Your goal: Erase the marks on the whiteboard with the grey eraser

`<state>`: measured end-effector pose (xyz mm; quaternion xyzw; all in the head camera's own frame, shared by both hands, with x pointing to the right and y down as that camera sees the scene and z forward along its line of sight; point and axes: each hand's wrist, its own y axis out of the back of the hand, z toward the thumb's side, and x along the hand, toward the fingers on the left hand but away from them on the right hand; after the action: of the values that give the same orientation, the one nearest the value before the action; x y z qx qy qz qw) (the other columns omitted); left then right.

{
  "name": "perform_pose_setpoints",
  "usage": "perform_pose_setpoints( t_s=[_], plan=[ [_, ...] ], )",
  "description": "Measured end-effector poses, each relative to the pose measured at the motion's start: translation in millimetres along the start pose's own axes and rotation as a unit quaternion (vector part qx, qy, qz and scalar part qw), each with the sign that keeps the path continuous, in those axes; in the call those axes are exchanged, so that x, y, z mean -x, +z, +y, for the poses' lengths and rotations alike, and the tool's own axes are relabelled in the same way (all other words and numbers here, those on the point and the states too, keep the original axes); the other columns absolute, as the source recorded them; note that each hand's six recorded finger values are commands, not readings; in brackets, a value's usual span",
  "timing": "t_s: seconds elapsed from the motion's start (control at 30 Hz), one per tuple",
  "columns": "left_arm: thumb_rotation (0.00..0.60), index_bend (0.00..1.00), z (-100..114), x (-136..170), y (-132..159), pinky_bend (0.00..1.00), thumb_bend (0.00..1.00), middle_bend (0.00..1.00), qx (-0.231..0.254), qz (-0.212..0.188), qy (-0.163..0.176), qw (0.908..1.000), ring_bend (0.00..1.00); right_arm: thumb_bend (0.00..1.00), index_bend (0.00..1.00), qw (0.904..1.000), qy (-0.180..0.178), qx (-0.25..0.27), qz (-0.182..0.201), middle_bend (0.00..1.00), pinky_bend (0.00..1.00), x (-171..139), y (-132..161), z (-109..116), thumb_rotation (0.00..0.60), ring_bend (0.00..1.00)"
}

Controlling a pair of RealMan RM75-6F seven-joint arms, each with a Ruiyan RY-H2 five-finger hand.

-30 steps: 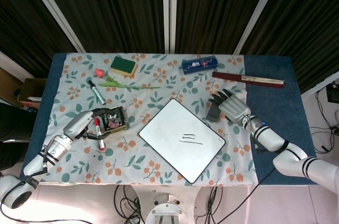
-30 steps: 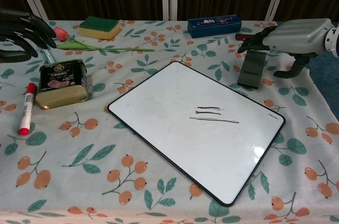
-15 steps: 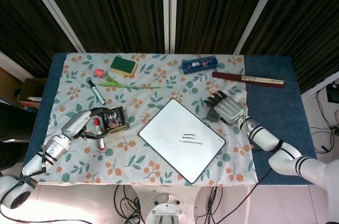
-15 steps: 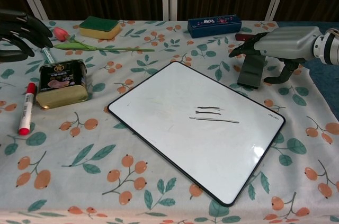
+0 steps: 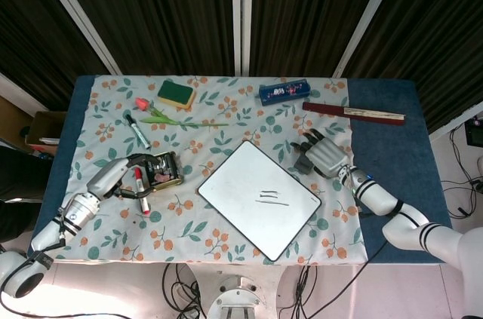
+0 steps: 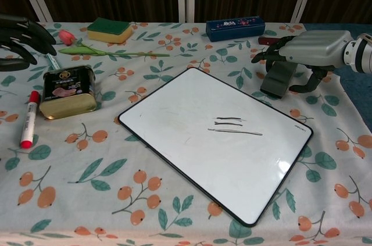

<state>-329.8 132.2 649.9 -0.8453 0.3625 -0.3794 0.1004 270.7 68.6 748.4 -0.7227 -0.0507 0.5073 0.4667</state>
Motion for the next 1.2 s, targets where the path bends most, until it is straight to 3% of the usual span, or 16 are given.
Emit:
perform_pose_setpoints(
  t_s=[0.1, 0.27, 0.43, 0.9, 1.2],
  plan=[
    [0.5, 0.28, -1, 1, -2, 0.27, 0.27, 0.28, -0.001, 0.001, -0.002, 1.0, 0.19, 0.31, 0.07, 1.0, -0.002, 0.0, 0.001, 0.22, 0.1, 0, 0, 0, 0.6, 0.05],
    [0.494, 0.28, -1, 0, -3, 0.27, 0.26, 0.26, 0.0, 0.001, -0.001, 1.0, 0.17, 0.32, 0.17, 0.9999, -0.011, 0.005, 0.004, 0.24, 0.25, 1, 3, 1, 0.6, 0.13],
    [0.459, 0.28, -1, 0, -4, 0.27, 0.27, 0.26, 0.003, 0.0, 0.002, 1.0, 0.17, 0.32, 0.23, 0.9997, -0.019, 0.011, 0.006, 0.25, 0.26, 2, 4, 1, 0.6, 0.18],
    [0.466, 0.28, -3, -3, -5, 0.27, 0.27, 0.26, 0.004, 0.001, -0.003, 1.0, 0.17, 0.32, 0.47, 0.9988, -0.046, 0.016, 0.008, 0.42, 0.31, -3, 0, 7, 0.6, 0.32],
    [0.462, 0.28, -4, -2, -6, 0.27, 0.27, 0.26, 0.007, 0.002, -0.002, 1.0, 0.17, 0.32, 0.5, 0.9973, -0.07, 0.009, 0.02, 0.45, 0.31, -11, 2, 21, 0.6, 0.35]
  ],
)
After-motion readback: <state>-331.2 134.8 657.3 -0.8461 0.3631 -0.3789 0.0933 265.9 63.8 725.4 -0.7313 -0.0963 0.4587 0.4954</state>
